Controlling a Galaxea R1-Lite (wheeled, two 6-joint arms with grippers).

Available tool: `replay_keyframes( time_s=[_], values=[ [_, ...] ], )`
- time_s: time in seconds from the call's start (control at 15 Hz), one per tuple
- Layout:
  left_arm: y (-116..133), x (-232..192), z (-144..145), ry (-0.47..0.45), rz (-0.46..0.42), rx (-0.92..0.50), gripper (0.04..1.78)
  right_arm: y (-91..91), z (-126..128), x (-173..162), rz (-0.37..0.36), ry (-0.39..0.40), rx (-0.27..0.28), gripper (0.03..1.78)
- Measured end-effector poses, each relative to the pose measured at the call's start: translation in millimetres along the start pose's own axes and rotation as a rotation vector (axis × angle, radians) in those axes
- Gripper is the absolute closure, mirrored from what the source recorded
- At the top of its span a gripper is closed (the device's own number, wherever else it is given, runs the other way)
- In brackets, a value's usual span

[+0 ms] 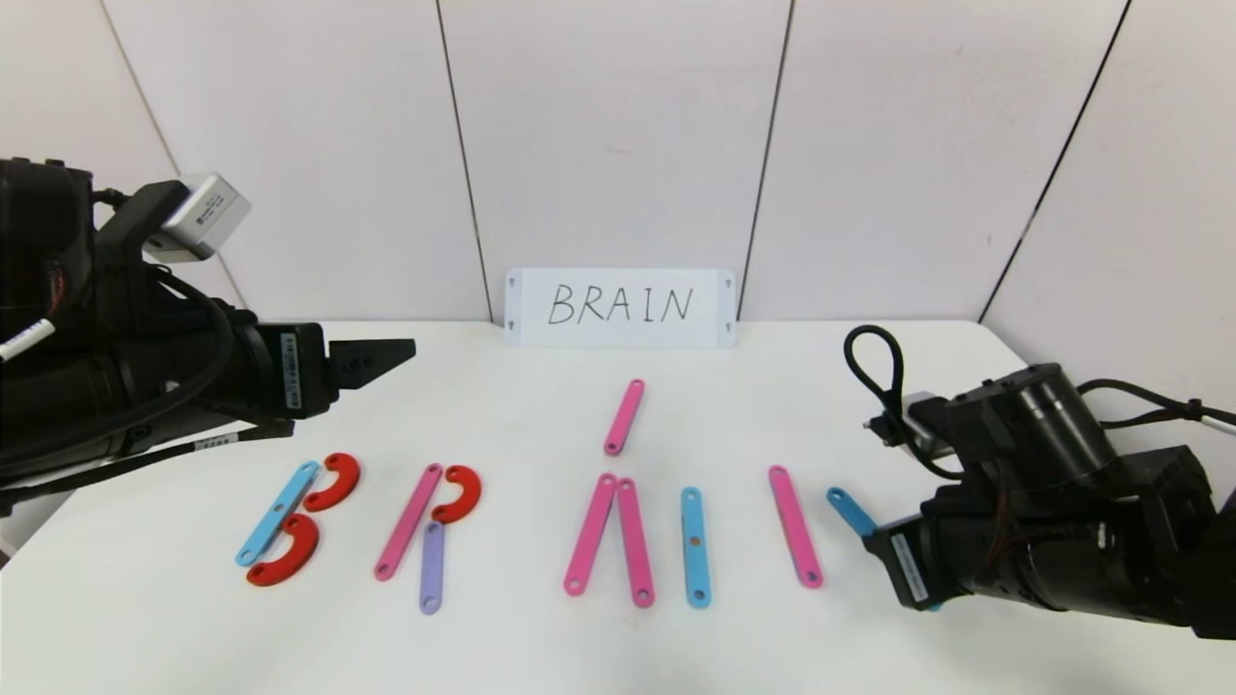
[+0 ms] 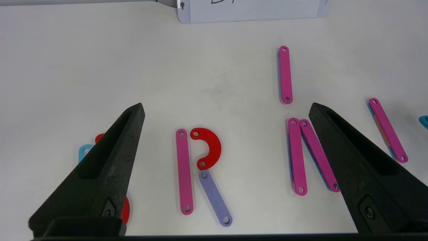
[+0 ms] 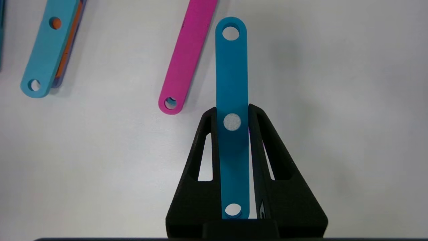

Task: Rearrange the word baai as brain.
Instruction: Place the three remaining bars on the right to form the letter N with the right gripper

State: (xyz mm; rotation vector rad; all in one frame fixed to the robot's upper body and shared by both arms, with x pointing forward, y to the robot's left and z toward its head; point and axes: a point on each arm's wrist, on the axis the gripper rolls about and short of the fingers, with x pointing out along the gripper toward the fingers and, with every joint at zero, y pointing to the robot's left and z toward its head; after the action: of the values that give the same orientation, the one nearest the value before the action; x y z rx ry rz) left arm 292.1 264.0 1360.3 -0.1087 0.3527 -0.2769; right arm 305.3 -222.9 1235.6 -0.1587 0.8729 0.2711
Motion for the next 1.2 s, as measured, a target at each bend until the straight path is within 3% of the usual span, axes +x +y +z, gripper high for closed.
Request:
replay_keyframes(
  time_s=[0.4,0.67,1.2],
  values=[
    [0,1,-1,0.006,0.001,0.001,0.10,-19.1,2,17,0.024,-0.027,-0.017,1.52],
    [0,2,-1,0.008,0.001,0.000,0.10,-20.7,1,32,0.018,0.012,-0.016,1.52],
    [0,5,-2,0.016,0.002,0.001,0.10,-25.4,15,55,0.003,-0.019,-0.013,1.52]
  ],
)
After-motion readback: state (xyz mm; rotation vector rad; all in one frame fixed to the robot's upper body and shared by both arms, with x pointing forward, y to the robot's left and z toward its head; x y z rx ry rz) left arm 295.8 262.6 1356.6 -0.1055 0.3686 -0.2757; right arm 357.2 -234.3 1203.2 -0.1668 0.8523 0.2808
